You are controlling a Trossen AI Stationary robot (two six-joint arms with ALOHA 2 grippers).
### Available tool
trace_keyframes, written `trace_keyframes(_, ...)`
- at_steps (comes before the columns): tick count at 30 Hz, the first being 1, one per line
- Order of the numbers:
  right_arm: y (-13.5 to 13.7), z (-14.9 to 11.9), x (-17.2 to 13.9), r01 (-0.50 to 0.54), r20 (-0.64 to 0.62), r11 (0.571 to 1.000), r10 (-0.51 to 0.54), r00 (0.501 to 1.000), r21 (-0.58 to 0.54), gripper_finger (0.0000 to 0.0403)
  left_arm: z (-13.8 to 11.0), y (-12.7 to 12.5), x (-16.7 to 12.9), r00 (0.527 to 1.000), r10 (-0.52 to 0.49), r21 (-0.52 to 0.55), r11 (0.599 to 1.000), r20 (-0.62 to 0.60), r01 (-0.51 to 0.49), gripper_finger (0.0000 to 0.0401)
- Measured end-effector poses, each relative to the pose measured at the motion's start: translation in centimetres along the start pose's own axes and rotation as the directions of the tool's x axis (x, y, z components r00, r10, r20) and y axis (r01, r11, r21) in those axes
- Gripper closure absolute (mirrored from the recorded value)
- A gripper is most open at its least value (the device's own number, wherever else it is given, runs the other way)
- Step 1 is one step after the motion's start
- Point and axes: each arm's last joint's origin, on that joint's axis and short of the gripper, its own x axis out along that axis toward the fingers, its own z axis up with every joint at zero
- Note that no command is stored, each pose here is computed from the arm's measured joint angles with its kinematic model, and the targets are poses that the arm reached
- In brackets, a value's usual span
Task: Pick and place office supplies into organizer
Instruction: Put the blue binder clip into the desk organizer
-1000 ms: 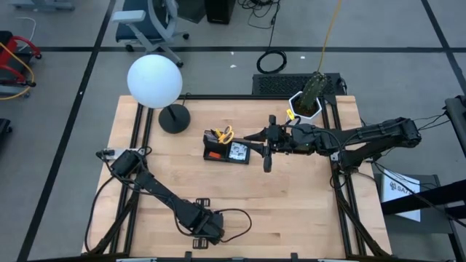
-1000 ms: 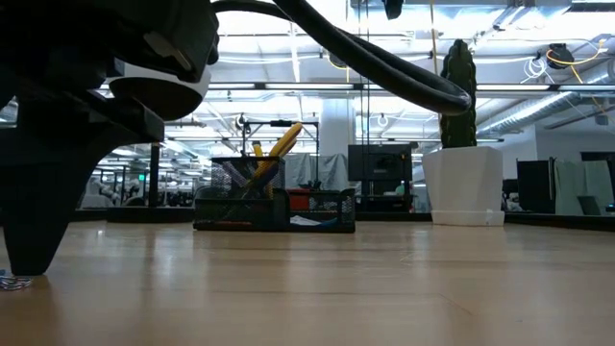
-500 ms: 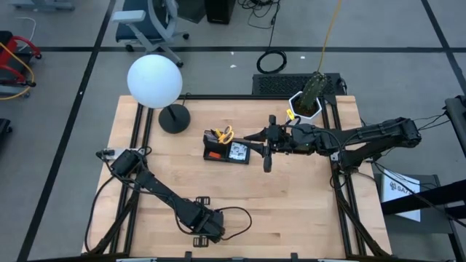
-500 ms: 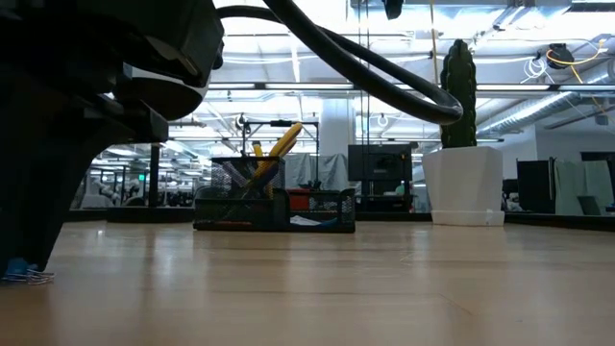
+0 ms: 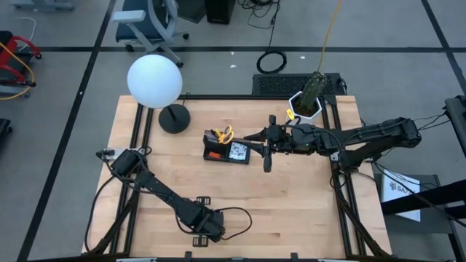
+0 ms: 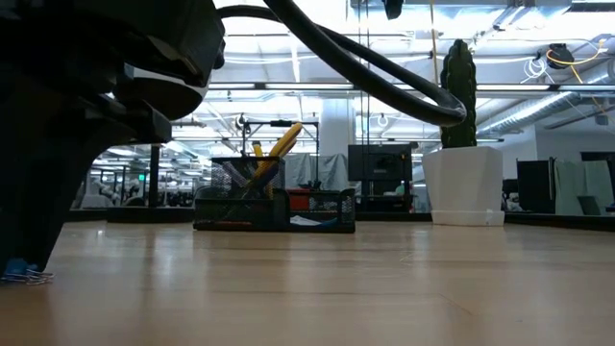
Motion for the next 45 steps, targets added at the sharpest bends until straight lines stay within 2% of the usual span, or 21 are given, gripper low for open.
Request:
trace_keyframes(6,0.0,0.0,0.0,0.000,0.000,1.000,0.000,1.000,0.000,0.0328,-0.2,0.2,-1.2,0.999,0.025,0.022,0.999,0.031,-0.026,0.0336)
trace_keyframes(10,0.0,0.0,0.0,0.001,0.000,1.000,-0.001,1.000,0.000,0.0328,0.0,0.7,-3.4,0.992,0.054,0.010,0.998,0.113,-0.055,0.0337)
trace_keyframes(15,0.0,0.0,0.0,0.000,0.000,1.000,0.000,1.000,0.000,0.0328,-0.2,1.7,-5.2,0.978,0.139,-0.013,0.990,0.155,-0.139,0.0348)
trace_keyframes(19,0.0,0.0,0.0,0.000,0.000,1.000,0.000,1.000,0.000,0.0328,-0.1,2.9,-6.0,0.962,0.218,-0.033,0.976,0.165,-0.216,0.0342)
trace_keyframes(33,0.0,0.0,0.0,0.001,-0.004,1.000,-0.001,1.000,-0.001,0.0328,2.2,9.4,-6.6,0.894,0.423,-0.081,0.906,0.145,-0.416,0.0343)
trace_keyframes(45,0.0,0.0,0.0,0.001,-0.004,1.000,-0.001,1.000,-0.001,0.0328,3.6,16.2,-7.2,0.835,0.546,-0.171,0.832,0.074,-0.529,0.0342)
